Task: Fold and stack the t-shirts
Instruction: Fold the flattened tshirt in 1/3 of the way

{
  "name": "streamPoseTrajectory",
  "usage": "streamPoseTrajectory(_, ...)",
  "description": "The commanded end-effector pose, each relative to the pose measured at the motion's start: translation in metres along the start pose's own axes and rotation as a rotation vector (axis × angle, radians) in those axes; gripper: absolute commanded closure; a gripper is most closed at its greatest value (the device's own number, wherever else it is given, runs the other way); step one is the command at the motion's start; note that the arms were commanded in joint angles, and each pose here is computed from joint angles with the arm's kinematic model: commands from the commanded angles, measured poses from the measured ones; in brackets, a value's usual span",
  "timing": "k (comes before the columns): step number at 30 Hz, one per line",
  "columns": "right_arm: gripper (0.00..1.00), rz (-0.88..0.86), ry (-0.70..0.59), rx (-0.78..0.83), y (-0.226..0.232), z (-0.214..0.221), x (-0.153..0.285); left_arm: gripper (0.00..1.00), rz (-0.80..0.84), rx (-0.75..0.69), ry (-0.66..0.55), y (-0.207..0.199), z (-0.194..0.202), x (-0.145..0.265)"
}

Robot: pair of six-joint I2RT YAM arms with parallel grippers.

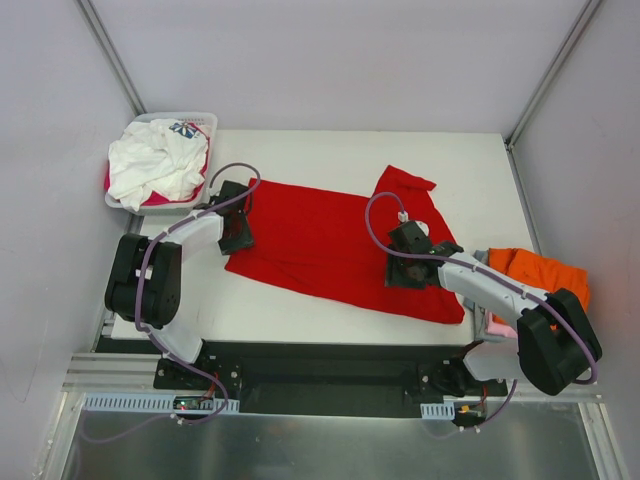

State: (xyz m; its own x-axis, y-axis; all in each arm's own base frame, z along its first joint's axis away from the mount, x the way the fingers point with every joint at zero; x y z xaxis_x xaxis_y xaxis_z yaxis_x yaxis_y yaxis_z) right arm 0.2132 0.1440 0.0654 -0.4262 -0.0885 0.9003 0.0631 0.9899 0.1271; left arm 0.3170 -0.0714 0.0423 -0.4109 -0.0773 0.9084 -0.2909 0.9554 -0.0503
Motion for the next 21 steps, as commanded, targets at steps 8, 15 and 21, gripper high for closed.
streamPoseTrajectory(8, 0.49, 0.006, -0.018, -0.001, 0.004, -0.009, 0.003, 0.84, 0.000, -0.010, -0.082, -0.008, -0.029, 0.011)
streamPoseTrajectory(15, 0.49, 0.023, -0.022, 0.003, 0.002, -0.010, 0.003, 1.00, 0.003, -0.006, -0.110, -0.012, -0.042, 0.014)
streamPoseTrajectory(21, 0.49, 0.057, -0.073, -0.010, -0.002, -0.027, 0.006, 1.00, 0.030, 0.001, -0.167, -0.026, -0.074, 0.024)
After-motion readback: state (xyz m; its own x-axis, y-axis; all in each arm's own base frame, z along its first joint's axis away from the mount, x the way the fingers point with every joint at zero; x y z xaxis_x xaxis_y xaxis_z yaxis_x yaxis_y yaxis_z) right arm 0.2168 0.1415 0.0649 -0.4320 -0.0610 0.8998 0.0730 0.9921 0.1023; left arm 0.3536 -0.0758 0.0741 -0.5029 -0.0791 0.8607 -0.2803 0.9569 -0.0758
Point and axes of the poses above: each gripper's point midway between its finger pads, its own x axis back along the fingers, its own y axis along the line the jaws close on, z = x × y, the point moved 2 cm from there along x, back along the fingers, and after that the axes turned 3 degrees about -x, right-handed, at the moved point
